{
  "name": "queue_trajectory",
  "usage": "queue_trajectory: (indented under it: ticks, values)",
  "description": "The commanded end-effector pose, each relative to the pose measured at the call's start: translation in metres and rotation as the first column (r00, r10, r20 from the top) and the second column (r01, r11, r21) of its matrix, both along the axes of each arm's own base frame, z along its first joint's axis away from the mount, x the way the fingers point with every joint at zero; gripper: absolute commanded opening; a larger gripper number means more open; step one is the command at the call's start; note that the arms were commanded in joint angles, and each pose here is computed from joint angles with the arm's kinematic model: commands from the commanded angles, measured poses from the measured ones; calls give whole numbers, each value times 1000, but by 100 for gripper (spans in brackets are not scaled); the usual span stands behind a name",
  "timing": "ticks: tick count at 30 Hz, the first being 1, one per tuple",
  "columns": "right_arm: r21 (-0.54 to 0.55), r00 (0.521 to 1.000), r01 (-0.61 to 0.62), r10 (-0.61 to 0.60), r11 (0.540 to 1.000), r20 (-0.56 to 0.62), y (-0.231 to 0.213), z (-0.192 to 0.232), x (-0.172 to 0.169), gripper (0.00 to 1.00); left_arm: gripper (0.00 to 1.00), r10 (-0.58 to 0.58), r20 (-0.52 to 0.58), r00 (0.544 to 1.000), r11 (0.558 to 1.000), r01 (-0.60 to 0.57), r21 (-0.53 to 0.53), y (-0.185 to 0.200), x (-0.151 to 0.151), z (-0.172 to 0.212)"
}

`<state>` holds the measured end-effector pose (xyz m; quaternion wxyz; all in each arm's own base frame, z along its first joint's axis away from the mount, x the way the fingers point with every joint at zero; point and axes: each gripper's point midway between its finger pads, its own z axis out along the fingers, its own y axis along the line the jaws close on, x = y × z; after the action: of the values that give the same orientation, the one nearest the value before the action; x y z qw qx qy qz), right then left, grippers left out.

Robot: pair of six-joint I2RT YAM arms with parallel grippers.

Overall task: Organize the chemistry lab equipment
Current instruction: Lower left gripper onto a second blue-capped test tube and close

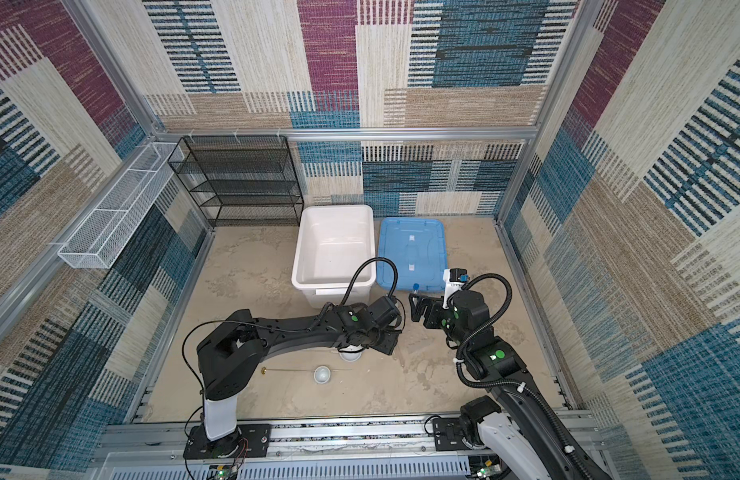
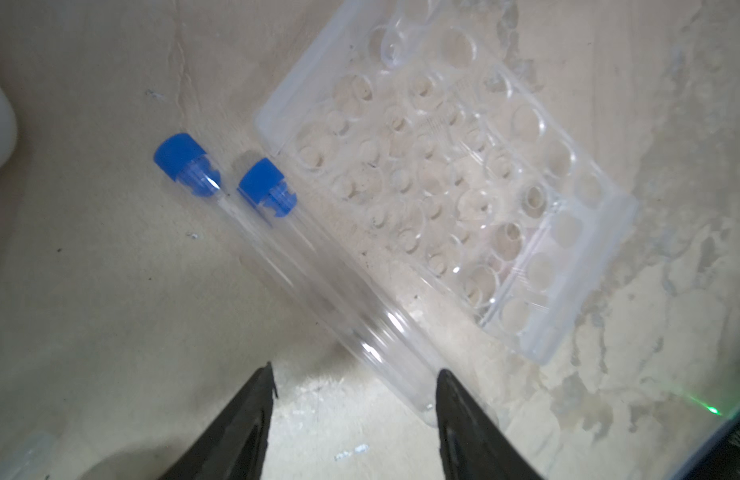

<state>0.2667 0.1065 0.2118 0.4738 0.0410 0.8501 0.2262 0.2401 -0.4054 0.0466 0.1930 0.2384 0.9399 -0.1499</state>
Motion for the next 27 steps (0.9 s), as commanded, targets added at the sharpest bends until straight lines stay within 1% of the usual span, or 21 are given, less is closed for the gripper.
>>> queue_trajectory:
  ticks: [1, 7, 10, 13, 17, 19, 22, 27]
  values:
    - [11, 1000, 5, -5, 1000, -5, 0, 0, -1, 99, 63, -9, 19, 1000, 999, 8, 34, 1, 4, -5]
    - [8, 1000, 9, -9, 1000, -10, -1, -5, -3, 99, 60, 2, 36, 999, 997, -5, 79, 4, 10, -10]
    - [10, 1000, 15, -15, 1000, -5, -3, -5, -3, 99, 59, 19, 44, 999, 992, -24, 125, 12, 12, -15]
    - [10, 1000, 17, -16, 1000, -11, -3, -7, -4, 99, 54, 16, 45, 999, 988, -23, 150, 17, 11, -20]
    - [11, 1000, 13, -13, 1000, -9, -2, -7, -3, 99, 52, 20, 44, 999, 986, -27, 166, 21, 10, -22]
    - [13, 1000, 9, -9, 1000, -11, -1, -7, -2, 99, 47, 18, 36, 999, 984, -24, 175, 24, 9, -23]
    - [15, 1000, 1, 0, 1000, -16, 1, -6, -1, 99, 43, 28, 25, 999, 981, -33, 189, 31, 4, -21]
    - [18, 1000, -8, 9, 1000, -26, 3, -9, 0, 99, 43, 27, -38, 999, 985, -20, 172, 30, -11, -21]
